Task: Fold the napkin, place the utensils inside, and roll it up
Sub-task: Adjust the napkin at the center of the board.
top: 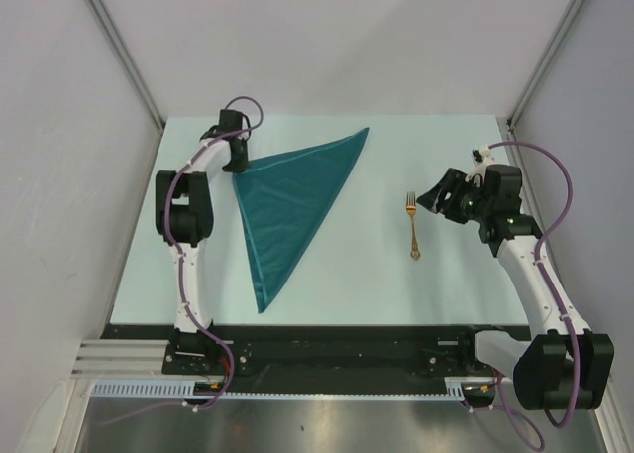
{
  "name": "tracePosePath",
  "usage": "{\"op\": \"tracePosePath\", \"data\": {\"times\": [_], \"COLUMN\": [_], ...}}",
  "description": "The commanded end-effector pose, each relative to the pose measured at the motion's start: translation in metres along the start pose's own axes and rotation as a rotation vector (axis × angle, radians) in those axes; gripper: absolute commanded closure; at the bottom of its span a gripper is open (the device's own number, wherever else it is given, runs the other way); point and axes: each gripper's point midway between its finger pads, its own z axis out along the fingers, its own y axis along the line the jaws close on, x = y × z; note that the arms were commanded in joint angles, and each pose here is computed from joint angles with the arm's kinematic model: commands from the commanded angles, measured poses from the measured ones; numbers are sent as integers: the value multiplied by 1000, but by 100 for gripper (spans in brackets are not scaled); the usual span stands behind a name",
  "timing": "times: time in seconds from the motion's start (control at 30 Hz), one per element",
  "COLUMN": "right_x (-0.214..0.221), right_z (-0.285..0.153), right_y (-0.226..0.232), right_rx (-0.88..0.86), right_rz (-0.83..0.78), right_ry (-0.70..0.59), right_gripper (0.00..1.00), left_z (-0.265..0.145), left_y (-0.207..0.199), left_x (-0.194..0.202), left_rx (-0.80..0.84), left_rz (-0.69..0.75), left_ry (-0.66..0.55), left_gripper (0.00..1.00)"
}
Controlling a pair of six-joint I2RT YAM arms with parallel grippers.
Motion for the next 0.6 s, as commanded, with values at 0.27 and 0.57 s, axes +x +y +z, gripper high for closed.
{"op": "tracePosePath", "data": {"times": [0.27, 0.57], "right_x": [-12, -13], "right_z": [-8, -8], "right_y": [5, 4], "right_rx": [-4, 9], "right_rz": [-34, -35], "right_ry": [-38, -36], "right_gripper": [38, 38], "left_z": [-8, 2], "left_y": [-5, -3], "left_x": [-54, -55], "left_rx": [51, 45], "left_rz": [21, 13], "left_ry": [-135, -122], "left_gripper": [100, 100]}}
